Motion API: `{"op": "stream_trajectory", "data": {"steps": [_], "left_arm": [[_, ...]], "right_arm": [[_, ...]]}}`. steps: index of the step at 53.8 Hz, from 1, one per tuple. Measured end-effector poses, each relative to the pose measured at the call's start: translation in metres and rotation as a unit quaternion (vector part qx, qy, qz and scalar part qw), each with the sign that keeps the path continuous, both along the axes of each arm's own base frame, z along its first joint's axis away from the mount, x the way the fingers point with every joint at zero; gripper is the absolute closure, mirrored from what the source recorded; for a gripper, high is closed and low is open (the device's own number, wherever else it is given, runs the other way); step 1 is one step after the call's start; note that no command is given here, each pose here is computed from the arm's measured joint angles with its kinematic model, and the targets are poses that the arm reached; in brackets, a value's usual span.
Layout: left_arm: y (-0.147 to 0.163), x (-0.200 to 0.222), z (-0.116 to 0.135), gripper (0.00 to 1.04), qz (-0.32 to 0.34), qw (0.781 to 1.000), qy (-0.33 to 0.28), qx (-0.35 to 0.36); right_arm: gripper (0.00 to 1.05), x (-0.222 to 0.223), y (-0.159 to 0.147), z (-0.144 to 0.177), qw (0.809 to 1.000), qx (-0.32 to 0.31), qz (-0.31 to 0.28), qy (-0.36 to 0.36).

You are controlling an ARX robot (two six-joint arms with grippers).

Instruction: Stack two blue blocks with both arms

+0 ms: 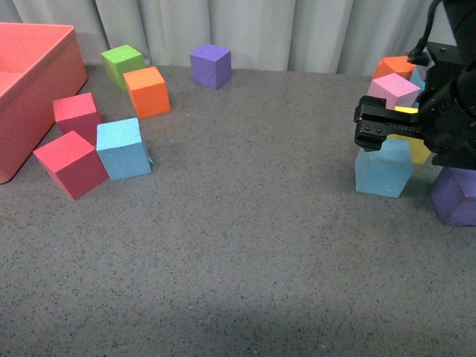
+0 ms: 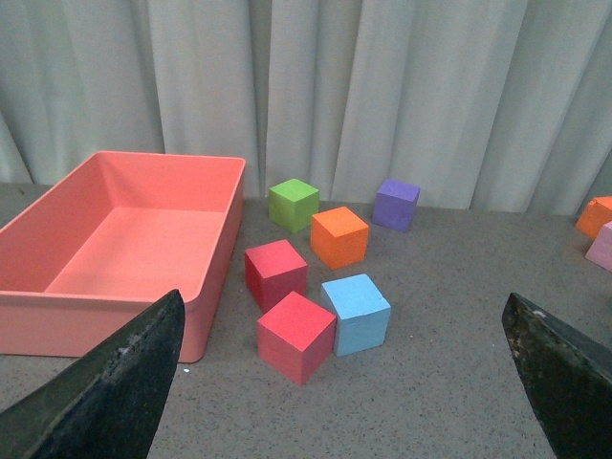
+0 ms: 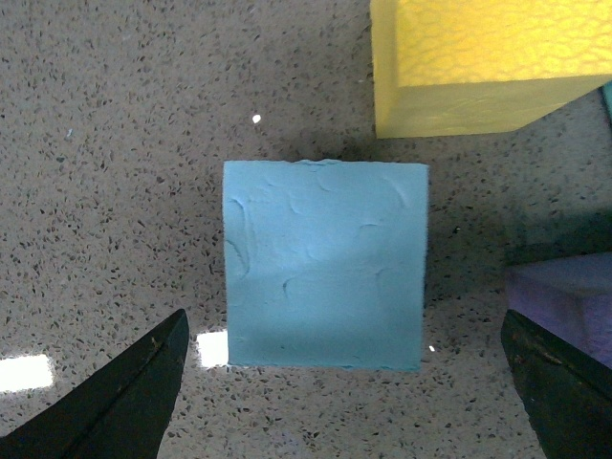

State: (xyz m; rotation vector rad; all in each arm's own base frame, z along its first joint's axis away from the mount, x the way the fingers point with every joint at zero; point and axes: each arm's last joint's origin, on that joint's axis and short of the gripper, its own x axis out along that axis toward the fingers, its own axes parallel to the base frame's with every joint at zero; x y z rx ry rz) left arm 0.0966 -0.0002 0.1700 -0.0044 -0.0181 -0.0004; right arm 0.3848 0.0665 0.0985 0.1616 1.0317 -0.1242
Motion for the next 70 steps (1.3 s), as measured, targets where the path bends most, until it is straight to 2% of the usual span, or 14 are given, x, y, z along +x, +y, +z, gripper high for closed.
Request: {"op": "stream_trajectory", "data": {"steps": [26, 36, 41, 53, 70], "left_arm": [[0.000, 0.000, 0.000, 0.07, 0.000, 1.000, 0.000, 0.000], [0.000, 0.000, 0.000, 0.07, 0.000, 1.000, 0.000, 0.000], [0.000, 0.000, 0.000, 0.07, 0.000, 1.000, 0.000, 0.000], [0.000, 0.000, 0.000, 0.07, 0.000, 1.000, 0.000, 0.000], [0.000, 0.000, 0.000, 0.07, 0.000, 1.000, 0.000, 0.000]], "right_arm": [[0.10, 0.031, 0.011, -0.022, 0.998, -0.015, -0.001, 0.062], [0.48, 0.035, 0.009, -0.028, 0.997, -0.018, -0.005, 0.075], [0.55, 0.035, 0.009, -0.028, 0.997, -0.019, -0.006, 0.074], [0.60, 0.035, 0.014, -0.025, 0.998, -0.011, 0.003, 0.065], [0.63, 0.038, 0.072, -0.007, 0.994, 0.015, 0.105, 0.038]]}}
